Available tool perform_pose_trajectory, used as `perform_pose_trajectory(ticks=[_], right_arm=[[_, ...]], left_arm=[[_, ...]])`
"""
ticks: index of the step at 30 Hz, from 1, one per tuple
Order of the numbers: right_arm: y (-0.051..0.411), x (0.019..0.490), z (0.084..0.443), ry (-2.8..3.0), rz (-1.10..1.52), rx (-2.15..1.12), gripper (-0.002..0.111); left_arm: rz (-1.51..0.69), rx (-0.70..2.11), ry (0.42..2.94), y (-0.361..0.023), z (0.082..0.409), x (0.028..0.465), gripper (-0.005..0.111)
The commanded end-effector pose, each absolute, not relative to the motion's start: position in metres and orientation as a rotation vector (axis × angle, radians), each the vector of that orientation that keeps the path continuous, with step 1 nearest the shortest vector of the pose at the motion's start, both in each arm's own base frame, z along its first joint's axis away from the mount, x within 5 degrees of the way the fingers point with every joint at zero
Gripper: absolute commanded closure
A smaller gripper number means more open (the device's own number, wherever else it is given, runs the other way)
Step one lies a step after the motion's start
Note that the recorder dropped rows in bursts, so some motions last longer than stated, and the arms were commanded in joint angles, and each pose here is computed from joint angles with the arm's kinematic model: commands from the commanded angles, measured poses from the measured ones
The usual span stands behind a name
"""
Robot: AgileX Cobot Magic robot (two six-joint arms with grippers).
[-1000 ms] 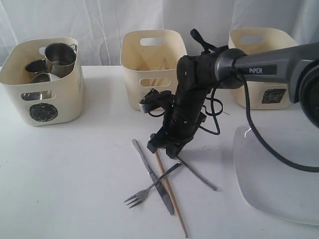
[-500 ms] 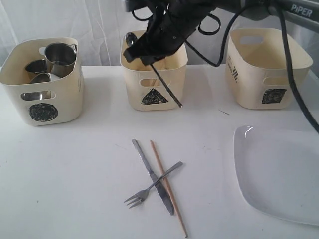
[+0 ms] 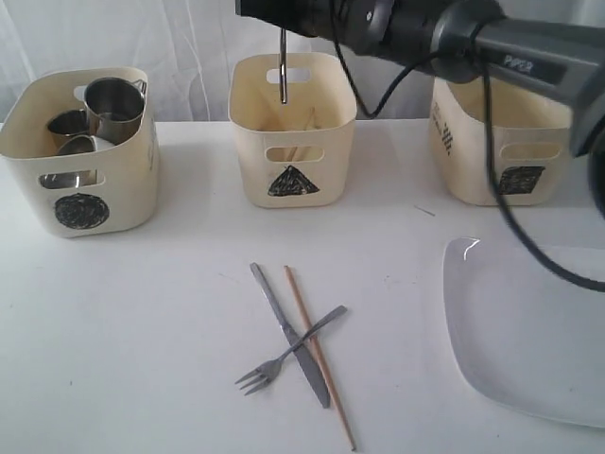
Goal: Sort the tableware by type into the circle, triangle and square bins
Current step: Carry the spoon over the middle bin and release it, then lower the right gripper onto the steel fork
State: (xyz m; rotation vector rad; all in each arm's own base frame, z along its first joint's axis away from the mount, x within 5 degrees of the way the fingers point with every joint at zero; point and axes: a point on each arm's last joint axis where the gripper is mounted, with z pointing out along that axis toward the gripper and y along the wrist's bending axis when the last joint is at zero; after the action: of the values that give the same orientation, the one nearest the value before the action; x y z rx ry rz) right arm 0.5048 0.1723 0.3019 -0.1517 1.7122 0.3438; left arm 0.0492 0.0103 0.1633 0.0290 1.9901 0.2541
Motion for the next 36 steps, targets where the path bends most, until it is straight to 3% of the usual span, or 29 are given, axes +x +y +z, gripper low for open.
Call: perform_pose_trajectory(ticks=[1,5,12,16,20,27,31,36], right_arm=[[0.164,0.521,0.272,1.703,0.314,-0.099,0.104],[0.164,0.527,0.245,1.778,0.307,-0.113,0.081],[0.157,0.512,0.249,2.032,0.357,-0.213,0.079],[0.142,0.485,0.261,2.317,0.388,-0.337,0.086],[0.136,0.454,0.280,2.503,0.312,-0.536,0.108],[0.176,0.398,0.300,2.570,0.378,-1.028,0.108],[0.199,0.369,0.266,2.518,0.419,-1.394,0.108],[0.189,0.352,0.218,2.484,0.293,-1.780,0.108]], left_arm=[[0.247,0.031,1.986,0.010,0.163,0.049,0.107],[0.247,0.031,1.986,0.010,0.163,0.049,0.107],[0.247,0.031,1.988,0.010,0.162,0.049,0.107],[0.247,0.031,1.988,0.010,0.162,0.049,0.107],[0.247,0.031,1.988,0.010,0.162,0.049,0.107],[0.247,0.031,1.988,0.010,0.162,0.049,0.107],[0.247,0.031,1.988,0.010,0.162,0.049,0.107],[0.247,0.031,1.988,0.010,0.162,0.049,0.107]])
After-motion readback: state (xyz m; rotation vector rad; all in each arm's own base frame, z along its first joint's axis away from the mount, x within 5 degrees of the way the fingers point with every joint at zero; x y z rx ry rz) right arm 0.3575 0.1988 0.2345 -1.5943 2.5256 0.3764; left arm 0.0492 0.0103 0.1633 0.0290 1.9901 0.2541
